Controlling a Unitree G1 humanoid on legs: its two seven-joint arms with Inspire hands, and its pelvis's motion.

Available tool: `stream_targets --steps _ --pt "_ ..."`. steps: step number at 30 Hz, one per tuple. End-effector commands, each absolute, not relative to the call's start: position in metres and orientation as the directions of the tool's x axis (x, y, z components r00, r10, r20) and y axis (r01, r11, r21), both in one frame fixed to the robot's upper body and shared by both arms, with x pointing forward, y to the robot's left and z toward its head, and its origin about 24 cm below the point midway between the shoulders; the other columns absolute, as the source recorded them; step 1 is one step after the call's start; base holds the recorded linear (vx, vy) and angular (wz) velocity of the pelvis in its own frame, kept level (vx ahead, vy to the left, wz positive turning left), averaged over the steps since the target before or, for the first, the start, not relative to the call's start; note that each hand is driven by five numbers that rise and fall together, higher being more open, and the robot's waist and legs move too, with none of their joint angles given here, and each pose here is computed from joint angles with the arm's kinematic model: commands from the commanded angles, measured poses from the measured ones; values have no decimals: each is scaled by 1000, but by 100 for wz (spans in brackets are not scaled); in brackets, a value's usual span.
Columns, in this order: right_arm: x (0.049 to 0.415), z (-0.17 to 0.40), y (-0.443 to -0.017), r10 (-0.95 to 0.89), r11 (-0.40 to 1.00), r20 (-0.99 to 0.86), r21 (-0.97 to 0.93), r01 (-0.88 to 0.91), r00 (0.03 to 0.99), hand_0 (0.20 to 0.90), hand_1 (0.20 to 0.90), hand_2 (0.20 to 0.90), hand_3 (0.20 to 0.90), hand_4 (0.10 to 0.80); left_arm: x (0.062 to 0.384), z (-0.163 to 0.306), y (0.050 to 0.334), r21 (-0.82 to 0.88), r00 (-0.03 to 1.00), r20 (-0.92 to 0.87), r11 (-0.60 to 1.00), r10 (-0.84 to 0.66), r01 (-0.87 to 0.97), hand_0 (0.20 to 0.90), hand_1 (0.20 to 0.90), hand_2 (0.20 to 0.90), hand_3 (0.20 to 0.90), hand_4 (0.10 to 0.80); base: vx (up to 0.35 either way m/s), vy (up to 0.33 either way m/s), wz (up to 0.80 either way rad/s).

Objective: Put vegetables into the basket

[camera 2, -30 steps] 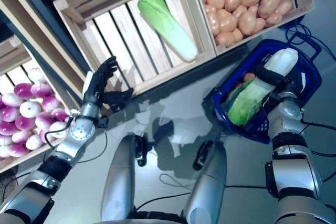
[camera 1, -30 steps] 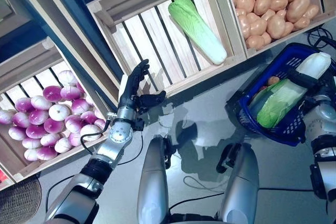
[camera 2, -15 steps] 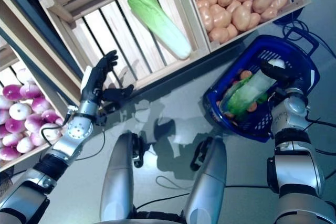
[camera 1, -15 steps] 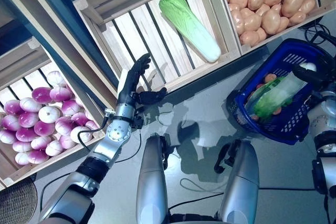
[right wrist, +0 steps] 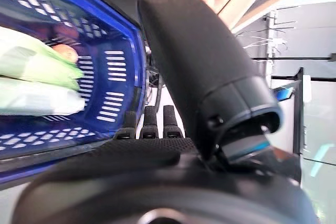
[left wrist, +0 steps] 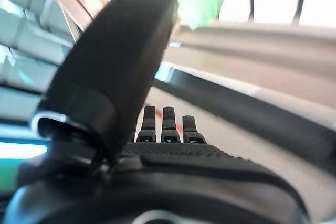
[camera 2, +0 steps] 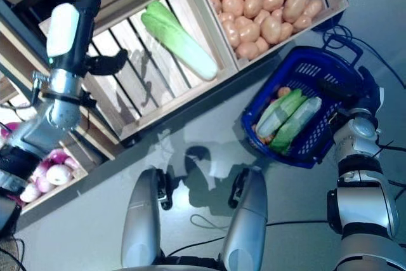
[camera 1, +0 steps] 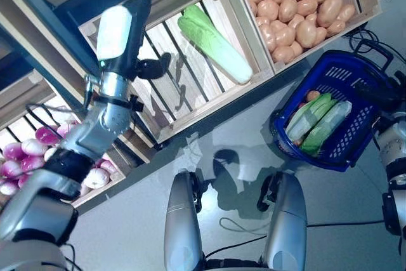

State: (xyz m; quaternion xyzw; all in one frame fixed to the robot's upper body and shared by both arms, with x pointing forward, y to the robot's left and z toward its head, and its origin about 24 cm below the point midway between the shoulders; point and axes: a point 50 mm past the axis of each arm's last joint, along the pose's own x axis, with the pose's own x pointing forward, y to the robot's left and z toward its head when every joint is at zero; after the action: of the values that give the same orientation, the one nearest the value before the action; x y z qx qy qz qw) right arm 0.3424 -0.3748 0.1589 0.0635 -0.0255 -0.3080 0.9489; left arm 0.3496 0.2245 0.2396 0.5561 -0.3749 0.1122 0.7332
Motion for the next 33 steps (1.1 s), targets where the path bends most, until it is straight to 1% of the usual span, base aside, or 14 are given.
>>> stream_targets --steps 1,2,3,6,7,11,16,18,26,33 --pt "344 192 -376 -570 821 164 141 553 805 900 900 900 900 800 349 269 227 645 569 747 170 -345 -745 900 900 900 900 800 90 31 -7" --pt "346 192 -373 -554 832 167 128 539 815 900 900 900 900 800 351 271 226 652 576 732 128 -364 -747 900 900 900 900 800 -9 47 -2" --pt "350 193 -368 -522 853 173 113 510 835 900 900 900 900 800 357 276 224 655 590 700 31 -403 -755 900 900 900 900 800 48 56 -3" --pt "358 194 -357 -460 888 171 88 451 872 900 900 900 900 800 369 279 221 673 639 630 -100 -442 -733 900 900 900 900 800 -23 63 -10" --pt "360 196 -353 -440 898 169 88 431 882 900 900 900 900 800 375 280 218 688 672 587 -160 -451 -708 900 900 900 900 800 -72 77 -19" --pt "365 196 -349 -416 909 153 93 406 896 900 900 900 900 800 390 278 212 739 772 467 -289 -430 -608 900 900 900 900 800 -57 63 -18" --pt "367 194 -347 -403 915 137 100 392 905 900 900 900 900 800 400 275 215 776 846 391 -364 -364 -515 900 900 900 900 800 -33 52 -16" --pt "367 193 -348 -406 912 134 112 394 904 900 900 900 900 800 402 274 216 784 857 387 -368 -341 -501 900 900 900 900 800 -27 24 -11" --pt "364 193 -352 -398 916 145 122 383 906 900 900 900 900 800 405 280 220 742 842 434 -402 -321 -536 900 900 900 900 800 -35 10 -5" --pt "362 189 -353 -387 919 142 141 368 911 900 900 900 900 800 404 290 221 677 799 507 -424 -324 -601 900 900 900 900 800 -46 9 -8"
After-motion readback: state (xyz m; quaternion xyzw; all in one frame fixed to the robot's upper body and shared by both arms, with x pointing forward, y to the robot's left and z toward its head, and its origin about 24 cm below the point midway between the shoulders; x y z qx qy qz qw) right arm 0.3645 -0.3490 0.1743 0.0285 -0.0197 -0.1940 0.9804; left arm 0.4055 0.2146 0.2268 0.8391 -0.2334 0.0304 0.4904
